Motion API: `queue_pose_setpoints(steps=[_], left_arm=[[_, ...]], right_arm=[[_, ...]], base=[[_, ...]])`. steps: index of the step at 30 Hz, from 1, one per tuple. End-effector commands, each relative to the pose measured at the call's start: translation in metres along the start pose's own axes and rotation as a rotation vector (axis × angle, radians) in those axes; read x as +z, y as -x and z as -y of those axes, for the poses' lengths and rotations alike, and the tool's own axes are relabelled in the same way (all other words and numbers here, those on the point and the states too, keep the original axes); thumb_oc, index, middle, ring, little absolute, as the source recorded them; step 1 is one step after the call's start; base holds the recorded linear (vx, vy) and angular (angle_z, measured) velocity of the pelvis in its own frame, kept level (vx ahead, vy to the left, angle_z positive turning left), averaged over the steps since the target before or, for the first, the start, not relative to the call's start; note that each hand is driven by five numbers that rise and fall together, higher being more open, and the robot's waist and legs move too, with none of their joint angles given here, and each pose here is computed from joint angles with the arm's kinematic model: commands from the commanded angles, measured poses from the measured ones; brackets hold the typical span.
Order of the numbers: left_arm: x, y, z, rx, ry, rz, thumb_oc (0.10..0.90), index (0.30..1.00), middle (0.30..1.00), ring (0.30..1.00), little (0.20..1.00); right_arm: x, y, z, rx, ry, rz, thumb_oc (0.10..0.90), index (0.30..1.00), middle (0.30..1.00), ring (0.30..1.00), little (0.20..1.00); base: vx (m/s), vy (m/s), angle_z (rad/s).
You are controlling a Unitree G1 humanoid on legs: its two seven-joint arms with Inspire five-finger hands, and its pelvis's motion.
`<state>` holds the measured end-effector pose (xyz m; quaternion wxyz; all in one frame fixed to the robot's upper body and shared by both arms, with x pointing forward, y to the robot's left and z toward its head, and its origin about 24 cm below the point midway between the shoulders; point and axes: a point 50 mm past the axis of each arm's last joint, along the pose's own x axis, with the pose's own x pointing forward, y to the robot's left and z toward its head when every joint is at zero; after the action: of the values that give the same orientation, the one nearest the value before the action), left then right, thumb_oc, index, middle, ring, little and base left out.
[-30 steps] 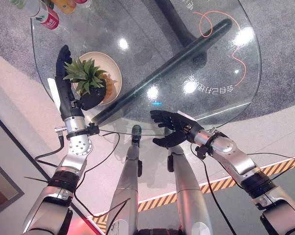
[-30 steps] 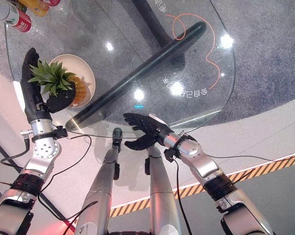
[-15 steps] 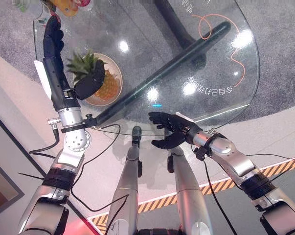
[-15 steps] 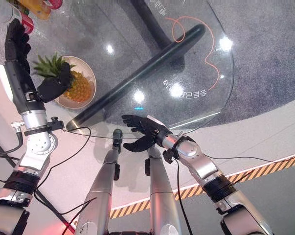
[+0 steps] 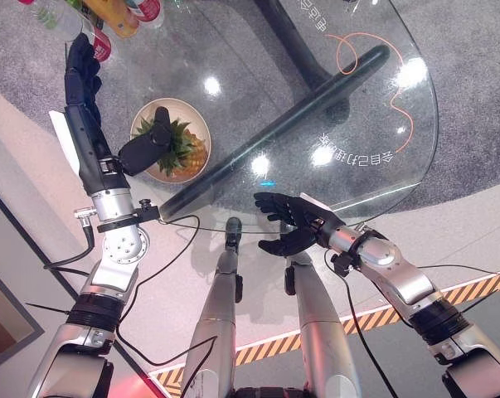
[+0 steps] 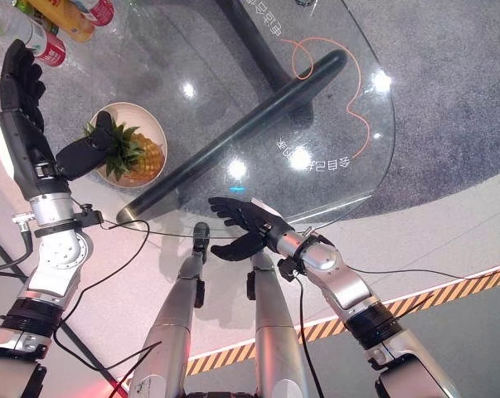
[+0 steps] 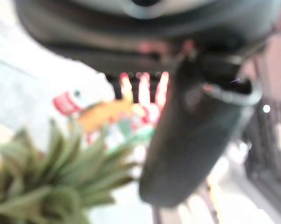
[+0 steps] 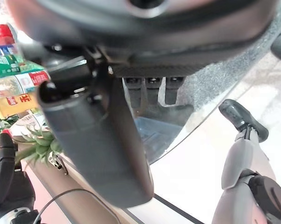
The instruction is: Pick up the fruit to the plate
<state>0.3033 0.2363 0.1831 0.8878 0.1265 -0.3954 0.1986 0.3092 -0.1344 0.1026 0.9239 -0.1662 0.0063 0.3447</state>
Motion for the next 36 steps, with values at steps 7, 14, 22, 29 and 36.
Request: queue_pose_setpoints(steps=[7, 14, 22, 29, 36], left_arm=[[0.022, -0.010, -0.014, 0.043, 0.118, 0.120, 0.800, 0.900, 0.900, 0.900, 0.900], [0.011, 0.013, -0.024, 0.066, 0.262, 0.003, 0.800, 0.900, 0.900, 0.900, 0.900], [-0.010, 0.056, -0.024, 0.073, 0.322, -0.222, 0.800, 0.900, 0.900, 0.900, 0.900], [-0.038, 0.117, -0.030, 0.048, 0.330, -0.549, 0.800, 0.900, 0.900, 0.900, 0.900], [-0.070, 0.197, -0.043, 0.063, 0.308, -0.950, 0.800, 0.900, 0.900, 0.900, 0.900]], right_arm=[[0.023, 0.005, -0.021, 0.106, 0.004, 0.168, 0.800, 0.900, 0.900, 0.900, 0.900], [0.005, 0.011, -0.026, 0.105, -0.039, 0.134, 0.800, 0.900, 0.900, 0.900, 0.900], [-0.034, 0.025, -0.039, 0.089, -0.126, 0.032, 0.800, 0.900, 0.900, 0.900, 0.900], [-0.078, 0.048, -0.058, 0.036, -0.264, -0.076, 0.800, 0.900, 0.900, 0.900, 0.900], [-0.119, 0.067, -0.082, -0.036, -0.384, -0.209, 0.800, 0.900, 0.900, 0.900, 0.900]], base=[[-0.01, -0.027, 0.00], [-0.02, -0.080, 0.01], [-0.02, -0.092, 0.08], [0.02, -0.088, 0.11], [0.04, -0.061, 0.10]])
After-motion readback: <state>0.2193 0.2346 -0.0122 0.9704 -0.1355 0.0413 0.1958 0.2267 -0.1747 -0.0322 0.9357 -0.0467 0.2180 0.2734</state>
